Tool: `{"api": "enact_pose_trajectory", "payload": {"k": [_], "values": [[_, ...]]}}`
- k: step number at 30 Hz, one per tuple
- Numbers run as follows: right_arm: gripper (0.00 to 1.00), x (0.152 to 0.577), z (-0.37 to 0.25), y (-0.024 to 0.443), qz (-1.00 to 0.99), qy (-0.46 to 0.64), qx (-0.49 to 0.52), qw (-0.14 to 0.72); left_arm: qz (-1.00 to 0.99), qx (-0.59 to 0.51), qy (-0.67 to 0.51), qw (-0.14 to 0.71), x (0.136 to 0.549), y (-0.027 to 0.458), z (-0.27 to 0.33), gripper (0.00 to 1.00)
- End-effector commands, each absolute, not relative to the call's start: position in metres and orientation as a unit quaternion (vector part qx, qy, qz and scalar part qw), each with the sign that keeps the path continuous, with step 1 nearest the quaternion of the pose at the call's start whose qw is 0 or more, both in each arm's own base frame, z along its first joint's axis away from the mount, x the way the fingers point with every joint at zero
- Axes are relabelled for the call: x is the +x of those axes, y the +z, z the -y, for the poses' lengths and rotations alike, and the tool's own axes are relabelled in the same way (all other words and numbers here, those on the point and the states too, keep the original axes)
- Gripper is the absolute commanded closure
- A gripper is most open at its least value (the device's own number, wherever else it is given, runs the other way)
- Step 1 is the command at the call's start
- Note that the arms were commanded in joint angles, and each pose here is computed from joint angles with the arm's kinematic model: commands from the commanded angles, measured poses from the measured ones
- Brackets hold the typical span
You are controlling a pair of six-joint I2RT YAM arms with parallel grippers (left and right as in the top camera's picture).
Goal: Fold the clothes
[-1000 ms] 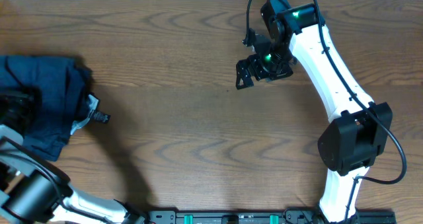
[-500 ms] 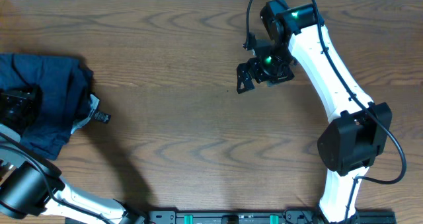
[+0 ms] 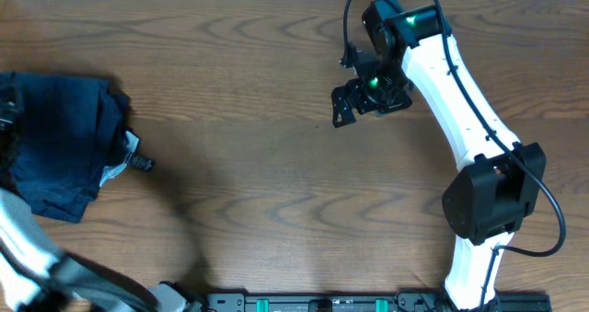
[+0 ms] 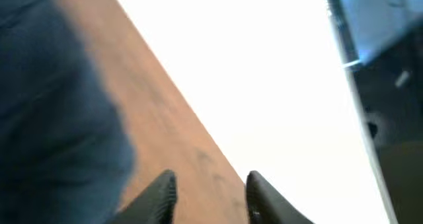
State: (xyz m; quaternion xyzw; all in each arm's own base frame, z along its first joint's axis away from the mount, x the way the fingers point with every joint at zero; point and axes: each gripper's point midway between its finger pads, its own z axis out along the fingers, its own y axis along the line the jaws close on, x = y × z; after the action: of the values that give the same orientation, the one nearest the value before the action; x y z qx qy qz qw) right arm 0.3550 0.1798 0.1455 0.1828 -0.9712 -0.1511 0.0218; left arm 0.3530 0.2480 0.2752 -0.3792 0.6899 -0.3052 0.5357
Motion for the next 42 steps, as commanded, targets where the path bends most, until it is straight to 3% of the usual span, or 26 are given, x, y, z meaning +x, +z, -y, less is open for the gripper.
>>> {"api": "enact_pose_trajectory", "payload": {"k": [1, 6, 14, 21, 29, 37, 42], "values": [[0.01, 0.368, -0.165, 0.150, 0.977, -0.133, 0.169, 0.004, -0.688, -0.348, -0.309, 0.557, 0.339, 0.316, -0.220, 0.59], [0.01, 0.387, -0.145, 0.175, 0.979, -0.133, 0.150, -0.037, -0.696, -0.314, -0.325, 0.558, 0.325, 0.348, -0.170, 0.57], [0.01, 0.395, -0.105, 0.265, 0.970, -0.135, 0.124, -0.161, -0.716, -0.158, -0.423, 0.532, 0.312, 0.386, -0.066, 0.57], [0.01, 0.358, -0.073, 0.349, 0.947, -0.125, 0.108, -0.276, -0.719, -0.048, -0.479, 0.501, 0.298, 0.403, 0.001, 0.57], [0.01, 0.291, -0.065, 0.425, 0.905, -0.122, 0.113, -0.391, -0.690, 0.061, -0.475, 0.544, 0.259, 0.448, 0.052, 0.57], [0.01, 0.259, -0.062, 0.460, 0.875, -0.120, 0.115, -0.455, -0.629, 0.202, -0.398, 0.637, 0.199, 0.494, 0.085, 0.43], [0.01, 0.258, -0.062, 0.456, 0.880, -0.120, 0.114, -0.446, -0.615, 0.203, -0.368, 0.667, 0.202, 0.502, 0.080, 0.36]]}}
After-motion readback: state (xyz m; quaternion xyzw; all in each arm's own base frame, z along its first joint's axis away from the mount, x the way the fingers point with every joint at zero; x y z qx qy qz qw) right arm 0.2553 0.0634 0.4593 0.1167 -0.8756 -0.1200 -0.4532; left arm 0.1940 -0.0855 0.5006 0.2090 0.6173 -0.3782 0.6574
